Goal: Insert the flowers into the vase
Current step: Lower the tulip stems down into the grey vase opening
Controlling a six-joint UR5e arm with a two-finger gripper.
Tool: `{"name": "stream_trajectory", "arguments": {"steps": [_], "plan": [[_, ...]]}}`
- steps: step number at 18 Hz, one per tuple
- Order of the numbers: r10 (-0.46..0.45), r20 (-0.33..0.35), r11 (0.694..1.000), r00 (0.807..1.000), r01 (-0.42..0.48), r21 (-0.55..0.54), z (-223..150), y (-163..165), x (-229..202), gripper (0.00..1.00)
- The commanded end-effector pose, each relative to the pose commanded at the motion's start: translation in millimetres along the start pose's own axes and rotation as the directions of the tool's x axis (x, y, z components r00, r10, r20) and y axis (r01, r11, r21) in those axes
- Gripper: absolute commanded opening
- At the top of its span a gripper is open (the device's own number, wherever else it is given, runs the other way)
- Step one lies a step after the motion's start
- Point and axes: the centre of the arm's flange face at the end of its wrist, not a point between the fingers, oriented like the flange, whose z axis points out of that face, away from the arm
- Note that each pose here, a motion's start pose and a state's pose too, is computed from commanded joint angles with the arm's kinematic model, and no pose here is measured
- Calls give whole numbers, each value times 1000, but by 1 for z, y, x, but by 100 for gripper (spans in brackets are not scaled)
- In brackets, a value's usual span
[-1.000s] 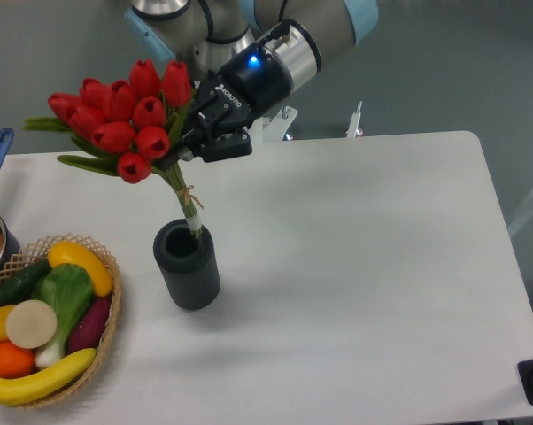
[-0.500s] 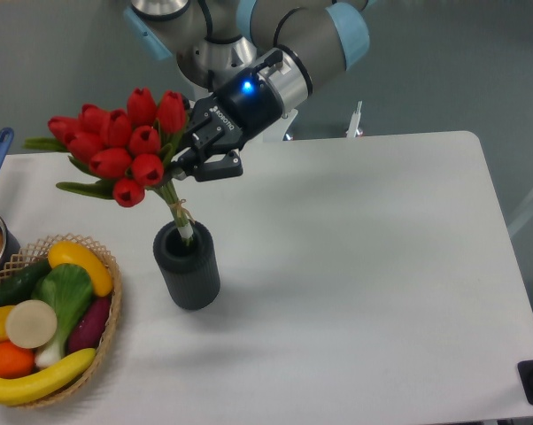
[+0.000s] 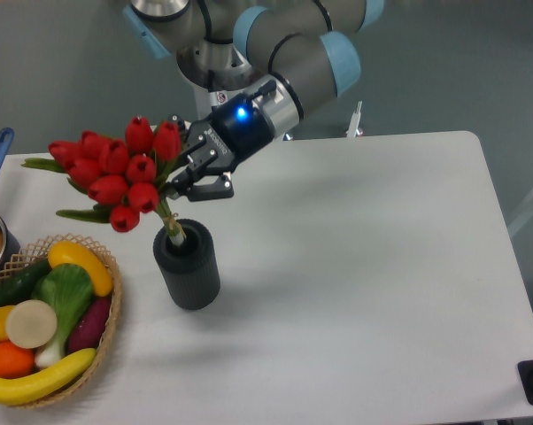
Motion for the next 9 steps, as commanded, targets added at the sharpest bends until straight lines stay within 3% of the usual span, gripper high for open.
{"name": "stream_trajectory", "arguments": {"steps": [9], "plan": [[-19,-9,1000,1000,19,-6,5,39,-10,28]]}}
